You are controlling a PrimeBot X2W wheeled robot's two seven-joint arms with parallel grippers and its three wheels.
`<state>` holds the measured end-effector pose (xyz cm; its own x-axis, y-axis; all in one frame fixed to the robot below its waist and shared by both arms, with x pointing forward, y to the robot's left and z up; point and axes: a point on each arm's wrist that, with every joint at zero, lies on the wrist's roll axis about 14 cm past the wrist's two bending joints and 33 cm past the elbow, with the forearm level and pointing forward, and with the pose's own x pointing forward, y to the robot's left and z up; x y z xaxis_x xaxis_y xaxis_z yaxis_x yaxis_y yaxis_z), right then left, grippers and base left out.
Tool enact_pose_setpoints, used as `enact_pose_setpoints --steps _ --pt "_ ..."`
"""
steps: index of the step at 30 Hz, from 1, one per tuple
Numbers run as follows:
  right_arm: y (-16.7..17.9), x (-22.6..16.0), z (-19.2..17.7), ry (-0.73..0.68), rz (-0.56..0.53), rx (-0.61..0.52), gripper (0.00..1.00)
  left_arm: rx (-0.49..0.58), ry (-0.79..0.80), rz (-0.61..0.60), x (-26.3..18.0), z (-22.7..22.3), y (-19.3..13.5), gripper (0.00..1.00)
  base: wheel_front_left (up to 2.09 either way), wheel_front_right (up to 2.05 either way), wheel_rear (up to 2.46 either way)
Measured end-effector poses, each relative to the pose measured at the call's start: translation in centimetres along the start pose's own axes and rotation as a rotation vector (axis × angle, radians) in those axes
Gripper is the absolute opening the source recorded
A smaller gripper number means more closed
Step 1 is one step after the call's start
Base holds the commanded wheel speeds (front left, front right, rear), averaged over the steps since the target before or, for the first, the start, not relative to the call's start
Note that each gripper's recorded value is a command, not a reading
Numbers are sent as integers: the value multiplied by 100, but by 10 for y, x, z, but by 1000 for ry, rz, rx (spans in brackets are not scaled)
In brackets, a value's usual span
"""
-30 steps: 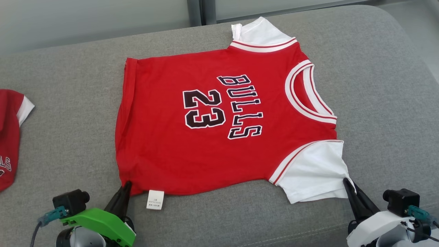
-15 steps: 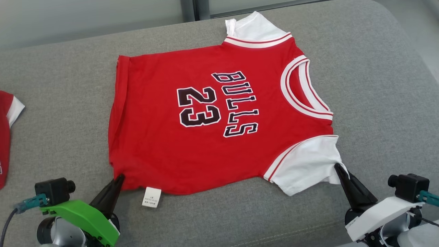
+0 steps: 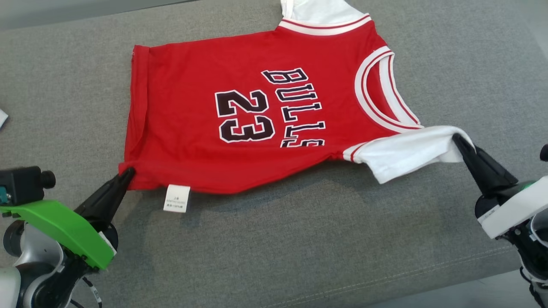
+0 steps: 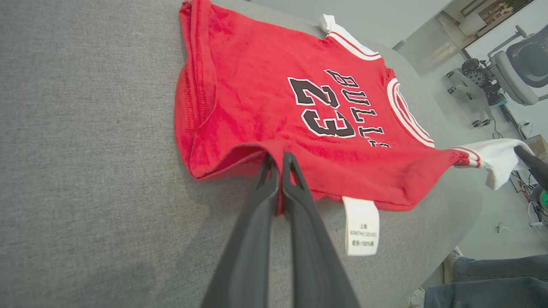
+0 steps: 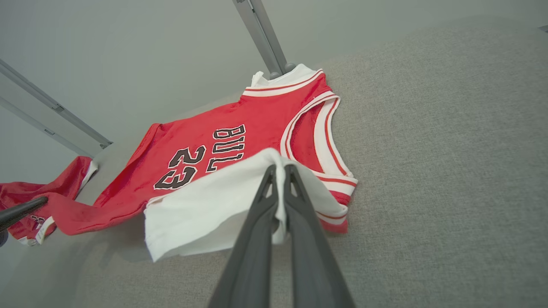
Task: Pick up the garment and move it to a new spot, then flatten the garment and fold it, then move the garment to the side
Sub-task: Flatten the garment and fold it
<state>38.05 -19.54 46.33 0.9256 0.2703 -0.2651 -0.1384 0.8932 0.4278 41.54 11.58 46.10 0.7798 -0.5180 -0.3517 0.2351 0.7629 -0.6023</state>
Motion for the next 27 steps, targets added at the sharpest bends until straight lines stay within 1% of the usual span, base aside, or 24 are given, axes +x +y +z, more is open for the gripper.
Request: enact_pose_setpoints --steps 2,5,7,11,15,19,22,27 --pt "-4 8 7 5 3 -14 0 -18 7 -5 5 5 0 0 0 0 0" --pt "-3 21 12 15 18 0 0 -60 33 -2 12 7 3 0 0 0 0" --pt "-1 30 13 27 32 14 0 -64 58 5 15 6 5 0 0 0 0" --pt "1 43 14 51 51 3 0 -84 82 9 19 8 6 0 0 0 0" --pt "7 57 8 114 80 -16 0 -74 125 24 21 12 11 0 0 0 0" --pt "0 63 5 156 70 -35 0 -88 147 9 26 20 5 0 0 0 0" --pt "1 70 3 182 78 -43 0 -96 158 26 27 26 10 0 0 0 0" --pt "1 80 2 211 82 -53 0 -119 213 53 30 21 19 0 0 0 0"
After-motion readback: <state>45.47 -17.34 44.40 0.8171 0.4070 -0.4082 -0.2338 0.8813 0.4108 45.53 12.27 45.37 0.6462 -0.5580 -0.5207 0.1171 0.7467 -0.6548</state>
